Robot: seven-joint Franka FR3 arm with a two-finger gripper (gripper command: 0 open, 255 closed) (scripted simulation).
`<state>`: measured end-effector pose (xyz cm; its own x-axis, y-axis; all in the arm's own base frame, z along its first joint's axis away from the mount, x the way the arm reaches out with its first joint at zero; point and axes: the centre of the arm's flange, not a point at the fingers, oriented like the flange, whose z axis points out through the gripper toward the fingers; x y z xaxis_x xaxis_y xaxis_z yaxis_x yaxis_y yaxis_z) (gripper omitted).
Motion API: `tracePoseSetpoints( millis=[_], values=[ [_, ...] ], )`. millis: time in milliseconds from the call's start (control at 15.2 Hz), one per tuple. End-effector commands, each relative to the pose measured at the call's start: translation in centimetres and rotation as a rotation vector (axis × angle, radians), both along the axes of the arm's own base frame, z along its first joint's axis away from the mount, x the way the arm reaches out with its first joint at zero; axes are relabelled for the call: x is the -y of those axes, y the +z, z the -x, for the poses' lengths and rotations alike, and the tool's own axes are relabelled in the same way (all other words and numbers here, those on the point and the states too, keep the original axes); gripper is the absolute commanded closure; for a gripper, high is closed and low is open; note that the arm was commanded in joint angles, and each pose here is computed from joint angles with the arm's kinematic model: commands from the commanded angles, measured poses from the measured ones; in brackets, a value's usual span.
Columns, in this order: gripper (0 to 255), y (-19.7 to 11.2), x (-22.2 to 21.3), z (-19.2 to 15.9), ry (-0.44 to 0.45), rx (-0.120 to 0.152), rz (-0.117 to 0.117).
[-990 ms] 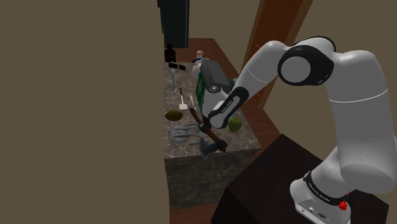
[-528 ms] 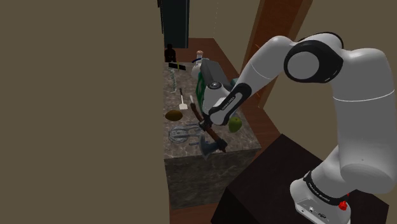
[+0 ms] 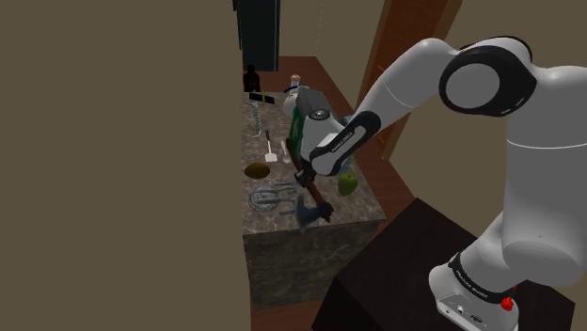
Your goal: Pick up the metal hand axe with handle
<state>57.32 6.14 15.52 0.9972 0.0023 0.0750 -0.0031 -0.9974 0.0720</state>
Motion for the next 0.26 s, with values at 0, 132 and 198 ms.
tracePoseSetpoints(
  millis=[0, 132, 198],
  values=[
    [255, 1.06, -0.02, -0.09, 0.0, 0.0, 0.0],
    [255, 1.67, -0.02, -0.08, 0.0, 0.0, 0.0],
    [255, 1.67, -0.02, -0.09, 0.0, 0.0, 0.0]
  ],
)
